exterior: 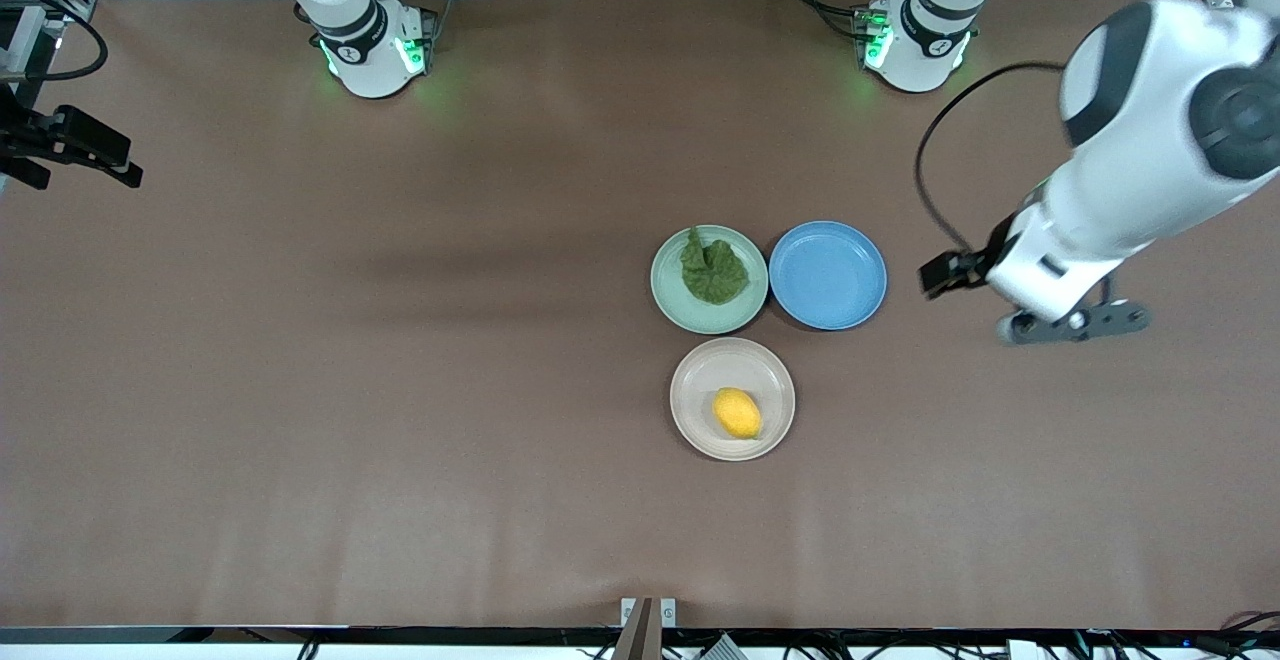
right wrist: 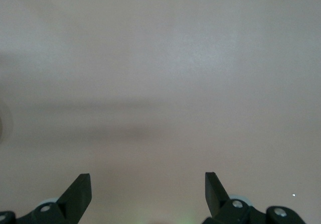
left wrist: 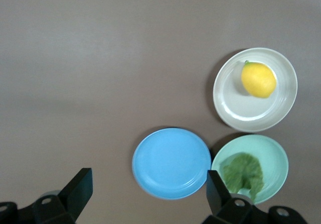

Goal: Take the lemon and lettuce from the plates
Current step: 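Reach the open left gripper down to the lemon on the white plate, then grasp the lemon with the left gripper while the right gripper reaches the lettuce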

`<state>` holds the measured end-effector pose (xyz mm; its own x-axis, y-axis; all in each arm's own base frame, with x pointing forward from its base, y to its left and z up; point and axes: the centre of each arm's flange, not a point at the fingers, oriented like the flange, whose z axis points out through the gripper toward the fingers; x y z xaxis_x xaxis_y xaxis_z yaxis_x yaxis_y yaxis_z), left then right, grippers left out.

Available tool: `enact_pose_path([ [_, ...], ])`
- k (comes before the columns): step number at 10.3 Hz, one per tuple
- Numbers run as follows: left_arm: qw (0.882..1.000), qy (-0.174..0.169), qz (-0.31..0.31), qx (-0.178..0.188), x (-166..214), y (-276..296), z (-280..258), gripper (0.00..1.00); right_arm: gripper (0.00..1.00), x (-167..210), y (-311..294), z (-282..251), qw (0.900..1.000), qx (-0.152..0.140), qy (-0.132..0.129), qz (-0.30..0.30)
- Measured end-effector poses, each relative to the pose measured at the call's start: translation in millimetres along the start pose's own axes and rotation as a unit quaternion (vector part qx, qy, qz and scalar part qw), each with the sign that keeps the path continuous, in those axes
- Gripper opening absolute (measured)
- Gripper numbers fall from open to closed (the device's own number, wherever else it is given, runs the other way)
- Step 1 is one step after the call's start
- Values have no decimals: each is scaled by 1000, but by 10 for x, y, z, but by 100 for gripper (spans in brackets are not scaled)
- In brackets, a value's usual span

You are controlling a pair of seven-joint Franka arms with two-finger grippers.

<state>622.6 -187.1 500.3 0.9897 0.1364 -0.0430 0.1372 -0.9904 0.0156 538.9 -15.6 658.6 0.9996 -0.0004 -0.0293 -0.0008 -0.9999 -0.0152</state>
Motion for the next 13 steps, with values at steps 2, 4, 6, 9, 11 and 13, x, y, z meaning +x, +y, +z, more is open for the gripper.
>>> enact_pose_path([
  [2, 999, 11, -41, -11, 136, 352, 472, 100, 100, -3, -7, -4, 1000, 0, 0, -1],
  [4, 996, 26, -82, -27, 262, 615, 923, 100, 100, -6, -16, -7, 1000, 0, 1, -1],
  [6, 990, 39, -128, -43, 347, 827, 1258, 100, 100, -7, -90, -4, 1000, 2, 0, -8],
  [9, 977, 61, -188, -77, 369, 1233, 1668, 100, 100, -18, -613, 31, 1000, 7, -4, -18],
  [11, 969, 72, -214, -98, 351, 1434, 1933, 100, 100, -59, -1282, 121, 1000, 5, -7, -15],
  [13, 964, 80, -227, -115, 338, 1567, 2201, 100, 100, -127, -2070, 331, 1000, 1, -8, -5],
])
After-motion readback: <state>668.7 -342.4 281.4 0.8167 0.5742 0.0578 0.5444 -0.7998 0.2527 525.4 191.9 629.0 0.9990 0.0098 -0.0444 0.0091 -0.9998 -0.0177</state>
